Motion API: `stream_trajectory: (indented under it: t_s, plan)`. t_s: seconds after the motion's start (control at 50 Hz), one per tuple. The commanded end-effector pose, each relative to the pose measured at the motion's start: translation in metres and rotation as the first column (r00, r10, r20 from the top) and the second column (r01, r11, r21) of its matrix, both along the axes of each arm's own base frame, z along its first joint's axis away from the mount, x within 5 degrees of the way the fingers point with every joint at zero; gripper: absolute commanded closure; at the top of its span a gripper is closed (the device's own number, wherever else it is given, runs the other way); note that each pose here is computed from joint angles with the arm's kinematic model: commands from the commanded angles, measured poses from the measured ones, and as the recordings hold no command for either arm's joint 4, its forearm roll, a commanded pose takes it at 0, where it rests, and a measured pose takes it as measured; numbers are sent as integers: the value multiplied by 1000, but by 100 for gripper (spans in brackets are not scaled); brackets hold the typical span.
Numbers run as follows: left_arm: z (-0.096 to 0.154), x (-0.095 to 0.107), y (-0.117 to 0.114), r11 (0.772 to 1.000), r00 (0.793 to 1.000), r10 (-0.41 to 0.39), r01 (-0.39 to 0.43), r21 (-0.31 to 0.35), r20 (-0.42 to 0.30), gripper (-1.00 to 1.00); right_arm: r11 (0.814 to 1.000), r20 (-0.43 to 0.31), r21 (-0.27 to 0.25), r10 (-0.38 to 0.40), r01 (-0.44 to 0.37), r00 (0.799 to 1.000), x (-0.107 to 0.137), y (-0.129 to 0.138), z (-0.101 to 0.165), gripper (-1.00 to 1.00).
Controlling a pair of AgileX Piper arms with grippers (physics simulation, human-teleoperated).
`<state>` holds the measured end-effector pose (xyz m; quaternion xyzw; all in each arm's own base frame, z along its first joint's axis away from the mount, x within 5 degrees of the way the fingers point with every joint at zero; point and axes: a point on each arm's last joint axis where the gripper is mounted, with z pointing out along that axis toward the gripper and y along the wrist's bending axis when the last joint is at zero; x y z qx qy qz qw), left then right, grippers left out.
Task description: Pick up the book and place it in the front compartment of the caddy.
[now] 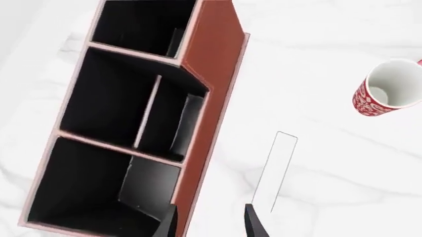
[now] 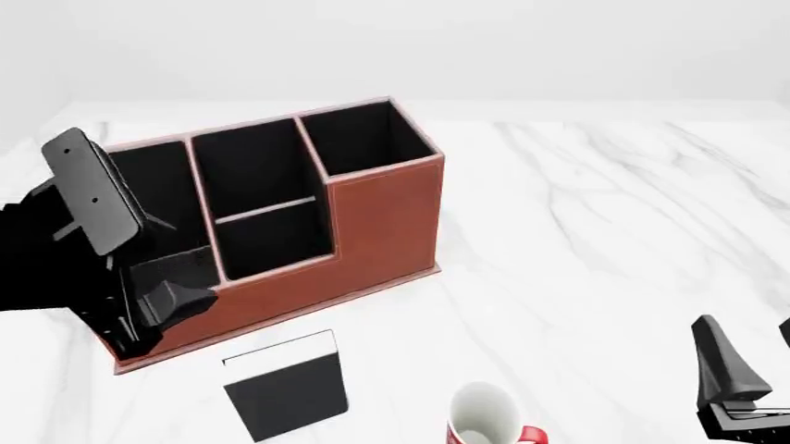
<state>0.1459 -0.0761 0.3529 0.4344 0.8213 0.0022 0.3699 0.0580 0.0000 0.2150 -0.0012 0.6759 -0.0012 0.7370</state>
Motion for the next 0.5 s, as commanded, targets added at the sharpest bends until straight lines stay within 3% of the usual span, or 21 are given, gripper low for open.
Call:
stream_trajectory:
  t_s: [0.02,0.5]
  plan:
    - [-5,7,-12,995,994,-66,73,73,-92,-100,1000,0,1,0,0,1000,0,0,0,-100]
    - [-19,18,-28,982,975,-111,137,128,-191,-100,1000,0,1,0,0,1000,0,0,0,-100]
